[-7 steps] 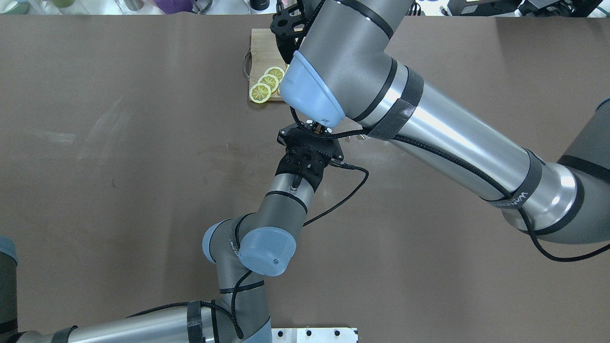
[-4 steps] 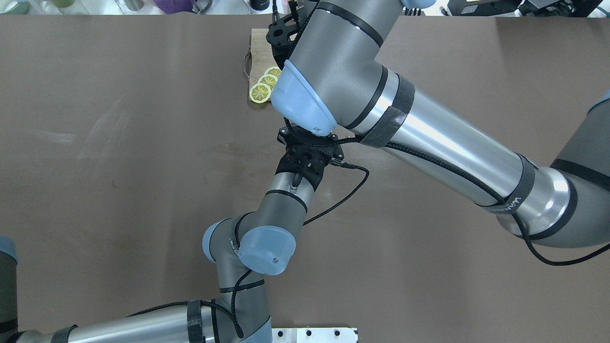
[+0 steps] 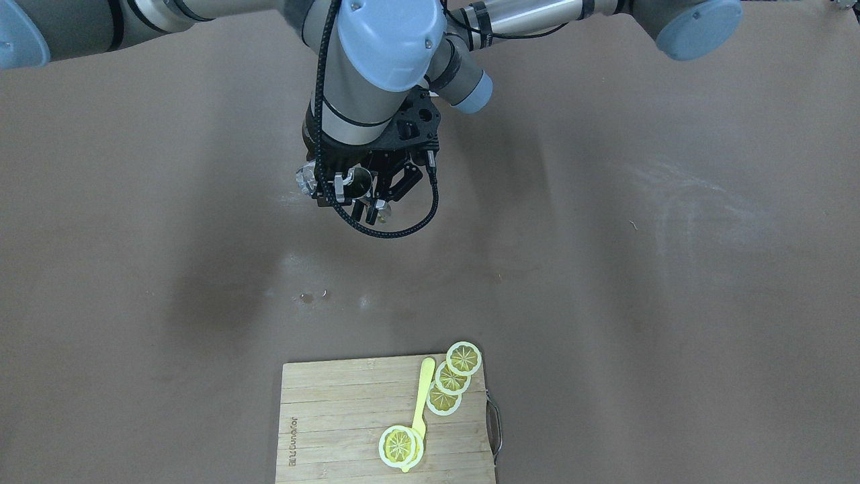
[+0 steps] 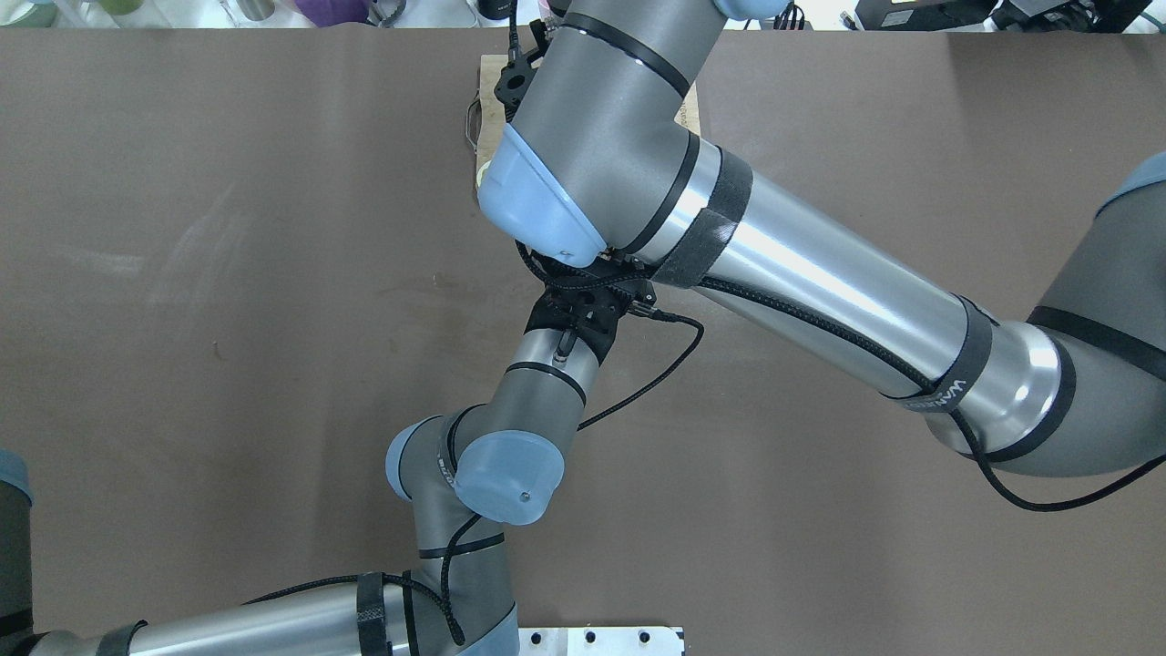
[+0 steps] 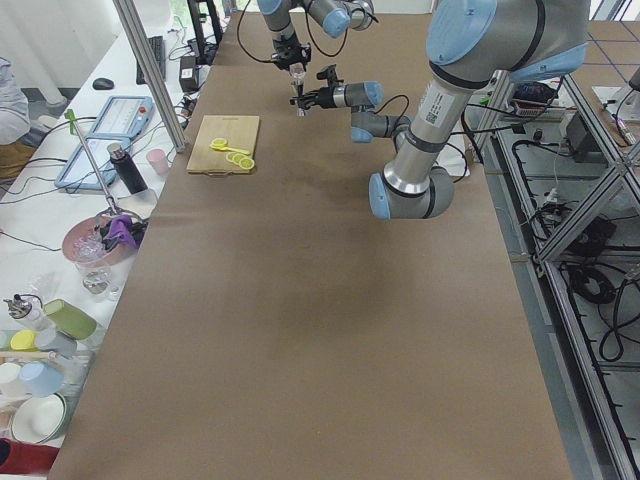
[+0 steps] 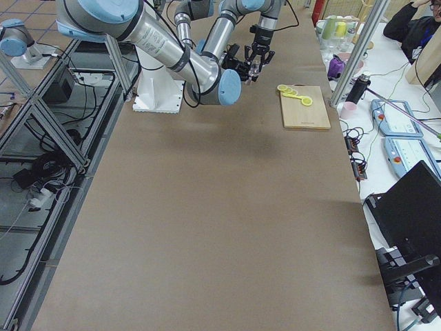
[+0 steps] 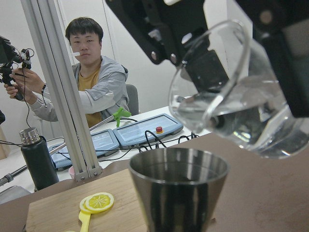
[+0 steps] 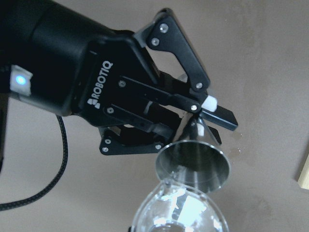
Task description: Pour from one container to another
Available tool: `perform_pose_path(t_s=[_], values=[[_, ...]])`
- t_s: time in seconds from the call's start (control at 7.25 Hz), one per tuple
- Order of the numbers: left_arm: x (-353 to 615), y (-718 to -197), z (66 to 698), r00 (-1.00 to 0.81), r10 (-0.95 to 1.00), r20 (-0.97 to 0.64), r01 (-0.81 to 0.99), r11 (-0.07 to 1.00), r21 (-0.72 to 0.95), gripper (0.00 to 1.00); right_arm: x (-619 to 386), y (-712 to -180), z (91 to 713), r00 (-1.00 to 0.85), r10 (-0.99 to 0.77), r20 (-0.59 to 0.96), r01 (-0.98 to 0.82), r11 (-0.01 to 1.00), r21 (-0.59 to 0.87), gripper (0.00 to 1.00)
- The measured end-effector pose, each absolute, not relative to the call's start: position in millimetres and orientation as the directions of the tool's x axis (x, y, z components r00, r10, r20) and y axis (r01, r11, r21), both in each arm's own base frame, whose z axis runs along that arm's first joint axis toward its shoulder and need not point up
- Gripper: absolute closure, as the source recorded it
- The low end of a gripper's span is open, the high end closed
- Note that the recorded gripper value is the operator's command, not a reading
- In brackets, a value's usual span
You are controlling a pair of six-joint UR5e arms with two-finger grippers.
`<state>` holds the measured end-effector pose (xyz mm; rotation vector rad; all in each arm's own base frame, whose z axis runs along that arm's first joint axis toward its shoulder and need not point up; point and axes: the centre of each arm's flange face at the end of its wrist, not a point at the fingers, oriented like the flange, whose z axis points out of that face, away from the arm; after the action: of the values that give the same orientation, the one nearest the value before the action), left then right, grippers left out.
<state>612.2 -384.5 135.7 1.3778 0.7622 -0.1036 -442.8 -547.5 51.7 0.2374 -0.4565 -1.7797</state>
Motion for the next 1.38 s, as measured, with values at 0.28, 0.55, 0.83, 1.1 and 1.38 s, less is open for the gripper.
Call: perform_pose_path(t_s=[0.28, 0.55, 0.83, 1.1, 1.38], values=[[613, -385, 137, 0.762, 0.358, -0.539, 0.489, 0.228, 0.842, 1.00, -453, -550, 49, -0.275, -0.957, 0.089, 0.887, -0.217, 0.407, 1.00], [613, -385, 138, 0.763, 0.357, -0.538, 0.487, 0.228, 0.843, 1.00, -457, -549, 50, -0.289, -0.953, 0.087, 0.887, -0.233, 0.398, 1.00], [613, -385, 136, 0.762, 0.358, -0.540, 0.490, 0.227, 0.842, 1.00, -452, -551, 48, -0.307, -0.949, 0.068, 0.875, -0.253, 0.413, 1.00], [613, -385, 137, 0.763, 0.357, -0.539, 0.488, 0.227, 0.842, 1.00, -438, -554, 48, -0.306, -0.951, 0.040, 0.852, -0.255, 0.457, 1.00], [612, -386, 137, 0.764, 0.357, -0.537, 0.487, 0.227, 0.843, 1.00, -421, -558, 53, -0.290, -0.957, 0.018, 0.830, -0.242, 0.502, 1.00]])
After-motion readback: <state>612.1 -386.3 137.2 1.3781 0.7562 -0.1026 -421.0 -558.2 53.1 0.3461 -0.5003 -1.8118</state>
